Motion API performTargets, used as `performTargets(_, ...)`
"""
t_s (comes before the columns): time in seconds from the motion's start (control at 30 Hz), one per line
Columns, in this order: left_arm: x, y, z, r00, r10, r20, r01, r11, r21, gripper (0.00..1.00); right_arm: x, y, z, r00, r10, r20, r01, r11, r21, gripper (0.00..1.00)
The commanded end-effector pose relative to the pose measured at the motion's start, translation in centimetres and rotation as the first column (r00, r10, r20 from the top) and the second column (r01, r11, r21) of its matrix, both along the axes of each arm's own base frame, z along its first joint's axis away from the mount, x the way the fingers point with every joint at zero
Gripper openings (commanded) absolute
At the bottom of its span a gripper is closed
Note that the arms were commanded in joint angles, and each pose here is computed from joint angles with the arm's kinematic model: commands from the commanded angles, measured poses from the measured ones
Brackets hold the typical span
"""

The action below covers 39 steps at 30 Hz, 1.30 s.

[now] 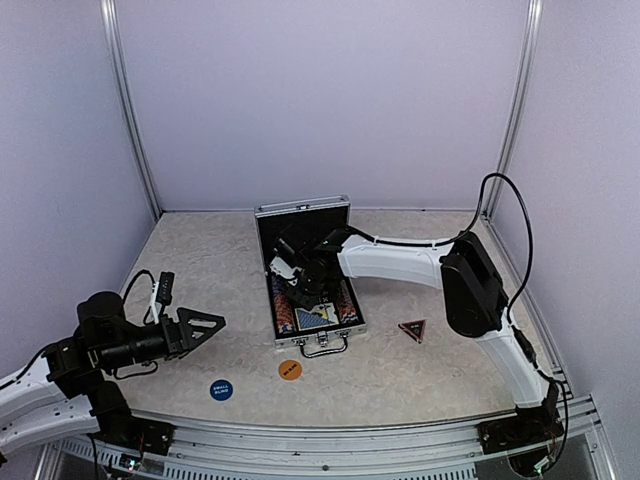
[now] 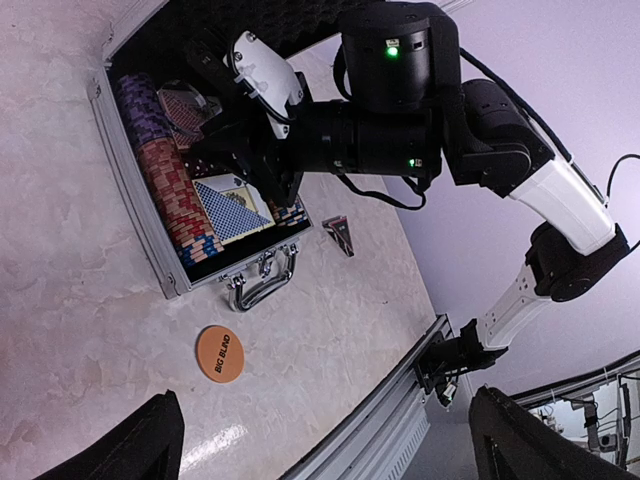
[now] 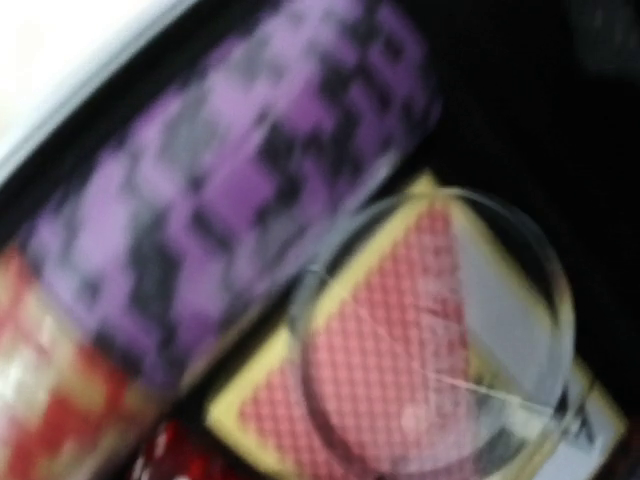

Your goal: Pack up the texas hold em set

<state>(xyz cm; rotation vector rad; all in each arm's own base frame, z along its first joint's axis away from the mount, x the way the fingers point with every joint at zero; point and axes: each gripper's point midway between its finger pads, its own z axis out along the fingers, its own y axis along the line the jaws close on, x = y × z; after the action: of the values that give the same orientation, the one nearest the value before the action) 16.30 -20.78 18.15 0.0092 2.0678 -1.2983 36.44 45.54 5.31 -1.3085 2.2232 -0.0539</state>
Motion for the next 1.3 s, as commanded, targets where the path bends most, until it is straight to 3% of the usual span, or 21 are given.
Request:
performTargets(0.0, 0.0, 0.1, 0.0, 1.0, 0.005, 0.005, -0.005, 1.0, -0.002, 0.99, 1.5, 0.7, -1.5, 0.999, -0.019, 0.039, 0.019, 1.0, -0.015, 0.23)
performTargets(0.37, 0.0, 0.2, 0.0, 1.0, 0.01, 0.004, -0.01, 1.0, -0.003, 0.99, 3.2, 0.6, -0.9, 0.995, -0.054, 0.081, 0.054, 0.999, 0.005, 0.24)
performTargets(0.63, 0.1, 0.1, -0.1, 1.0, 0.01, 0.009, -0.01, 1.0, 0.002, 0.99, -0.2, -0.5, 0.2, 1.0, -0.012, 0.026, 0.012, 1.0, 0.021, 0.27)
performTargets(1.0, 0.4, -0.5, -0.2, 1.0, -0.006, 0.013, 0.006, 1.0, 0.001, 0.99, -4.3, -3.7, 6.2, 1.0, -0.029, 0.011, 0.027, 0.993, 0.119, 0.48)
performTargets(1.27, 0.4, -0.8, -0.2, 1.0, -0.018, 0.007, 0.018, 1.0, 0.003, 0.99, -3.2, -4.4, 1.9, 0.998, -0.061, 0.0, 0.061, 0.998, -0.016, 0.47)
